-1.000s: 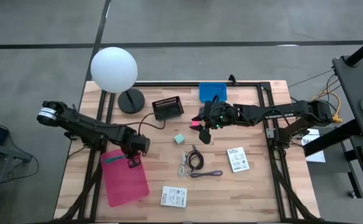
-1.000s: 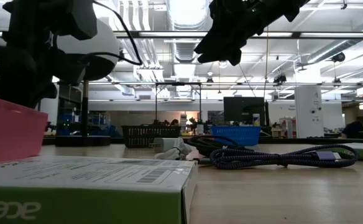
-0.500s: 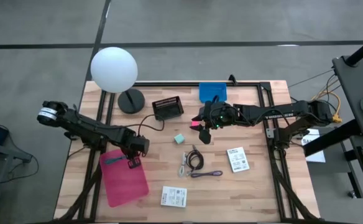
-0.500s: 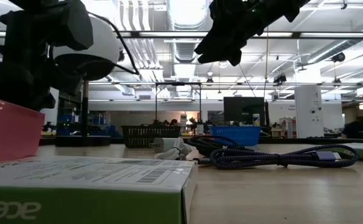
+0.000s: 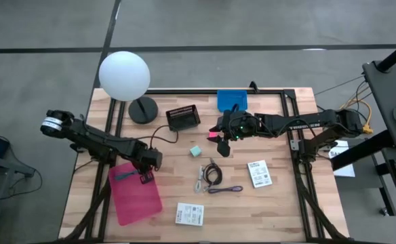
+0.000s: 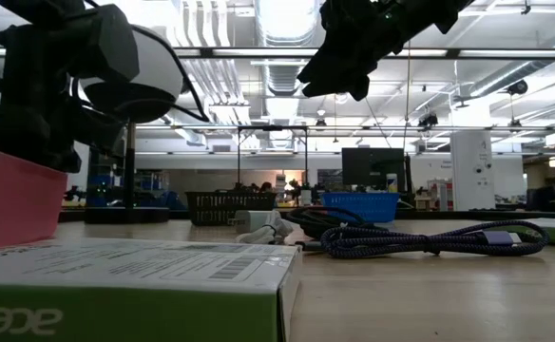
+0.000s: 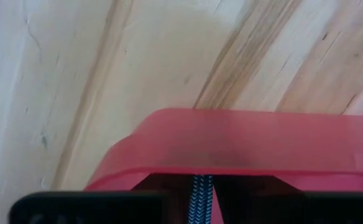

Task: Pick and place items into bin
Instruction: Put the blue patterned charger cable into the light pink bin

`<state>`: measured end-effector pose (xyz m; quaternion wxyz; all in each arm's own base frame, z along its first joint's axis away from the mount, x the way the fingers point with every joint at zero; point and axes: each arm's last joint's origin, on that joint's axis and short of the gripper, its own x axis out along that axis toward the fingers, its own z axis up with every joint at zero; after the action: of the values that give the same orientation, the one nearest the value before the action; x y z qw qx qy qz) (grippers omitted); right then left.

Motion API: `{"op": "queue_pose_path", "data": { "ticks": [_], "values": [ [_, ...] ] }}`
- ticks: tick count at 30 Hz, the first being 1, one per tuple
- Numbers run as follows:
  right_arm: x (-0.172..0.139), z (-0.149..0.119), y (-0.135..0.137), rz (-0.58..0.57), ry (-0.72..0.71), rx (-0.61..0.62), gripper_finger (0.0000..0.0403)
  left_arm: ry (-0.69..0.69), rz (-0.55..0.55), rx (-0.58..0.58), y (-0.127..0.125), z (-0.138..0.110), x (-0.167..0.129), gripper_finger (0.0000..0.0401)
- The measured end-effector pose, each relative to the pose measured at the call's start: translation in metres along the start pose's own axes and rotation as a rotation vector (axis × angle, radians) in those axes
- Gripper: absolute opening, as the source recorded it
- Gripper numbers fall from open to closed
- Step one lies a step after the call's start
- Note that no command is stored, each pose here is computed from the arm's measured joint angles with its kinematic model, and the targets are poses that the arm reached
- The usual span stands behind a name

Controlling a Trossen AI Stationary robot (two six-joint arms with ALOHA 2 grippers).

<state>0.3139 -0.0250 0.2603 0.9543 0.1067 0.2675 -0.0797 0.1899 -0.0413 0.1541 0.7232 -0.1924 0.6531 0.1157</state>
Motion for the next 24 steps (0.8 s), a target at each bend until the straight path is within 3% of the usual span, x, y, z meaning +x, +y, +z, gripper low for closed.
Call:
{"op": "queue_pose_path", "data": {
  "ticks": [12, 18, 24],
  "values": [
    [0.000, 0.000, 0.000, 0.000, 0.000, -0.001, 0.0173, 0.068, -0.112, 0.002, -0.004, -0.001, -0.003, 0.0121],
    [0.000, 0.000, 0.000, 0.000, 0.000, -0.003, 0.0173, 0.119, -0.202, 0.003, -0.008, -0.001, -0.007, 0.0127],
    [0.000, 0.000, 0.000, 0.000, 0.000, -0.003, 0.0173, 0.170, -0.183, -0.006, -0.009, -0.001, -0.017, 0.0128]
  ]
}}
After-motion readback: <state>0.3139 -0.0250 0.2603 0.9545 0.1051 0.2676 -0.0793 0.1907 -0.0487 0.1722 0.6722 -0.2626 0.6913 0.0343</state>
